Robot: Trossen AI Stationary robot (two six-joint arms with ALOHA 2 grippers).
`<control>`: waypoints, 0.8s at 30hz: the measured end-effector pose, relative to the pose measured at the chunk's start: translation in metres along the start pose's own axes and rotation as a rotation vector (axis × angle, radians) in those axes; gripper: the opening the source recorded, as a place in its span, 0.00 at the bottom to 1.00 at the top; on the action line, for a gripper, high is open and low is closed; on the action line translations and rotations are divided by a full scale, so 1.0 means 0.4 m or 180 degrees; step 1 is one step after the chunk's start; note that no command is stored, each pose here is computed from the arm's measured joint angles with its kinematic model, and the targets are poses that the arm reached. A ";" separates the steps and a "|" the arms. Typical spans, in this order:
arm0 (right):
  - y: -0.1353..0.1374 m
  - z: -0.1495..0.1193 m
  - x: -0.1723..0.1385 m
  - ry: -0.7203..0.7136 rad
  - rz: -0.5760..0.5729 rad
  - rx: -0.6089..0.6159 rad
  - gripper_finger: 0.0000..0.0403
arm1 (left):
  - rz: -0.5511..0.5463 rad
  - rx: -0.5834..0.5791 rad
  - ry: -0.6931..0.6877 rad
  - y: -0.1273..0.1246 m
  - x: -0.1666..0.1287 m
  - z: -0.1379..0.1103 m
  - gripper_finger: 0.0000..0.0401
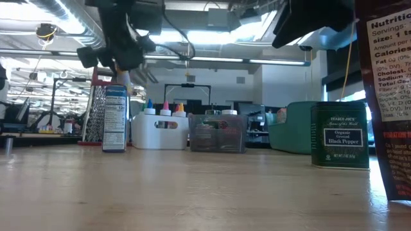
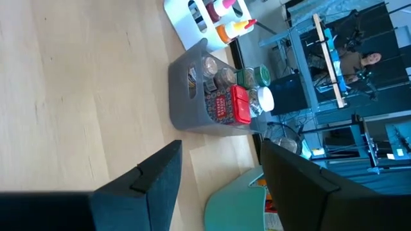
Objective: Pick & Place Kitchen Items
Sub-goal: Adjust the yellow food coloring in the white bin
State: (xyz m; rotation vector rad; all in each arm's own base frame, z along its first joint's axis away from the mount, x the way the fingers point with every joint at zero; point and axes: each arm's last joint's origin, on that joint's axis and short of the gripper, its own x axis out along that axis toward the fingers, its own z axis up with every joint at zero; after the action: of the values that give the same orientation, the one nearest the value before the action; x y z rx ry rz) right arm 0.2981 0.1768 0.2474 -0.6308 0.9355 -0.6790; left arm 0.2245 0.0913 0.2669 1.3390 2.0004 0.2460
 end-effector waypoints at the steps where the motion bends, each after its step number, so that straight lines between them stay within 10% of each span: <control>1: -0.001 0.001 0.002 -0.0001 -0.0005 0.0001 0.53 | 0.0031 0.0120 -0.0026 -0.007 -0.002 0.011 0.36; 24: -0.008 0.014 0.023 -0.0025 -0.0065 0.0072 0.53 | 0.0337 0.0435 -0.0315 0.002 -0.021 0.131 0.36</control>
State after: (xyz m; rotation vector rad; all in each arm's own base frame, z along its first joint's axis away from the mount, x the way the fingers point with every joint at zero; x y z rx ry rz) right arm 0.3060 0.1692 0.2476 -0.6232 0.9139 -0.7039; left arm 0.2607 0.0730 0.2326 1.5154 1.8950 0.0908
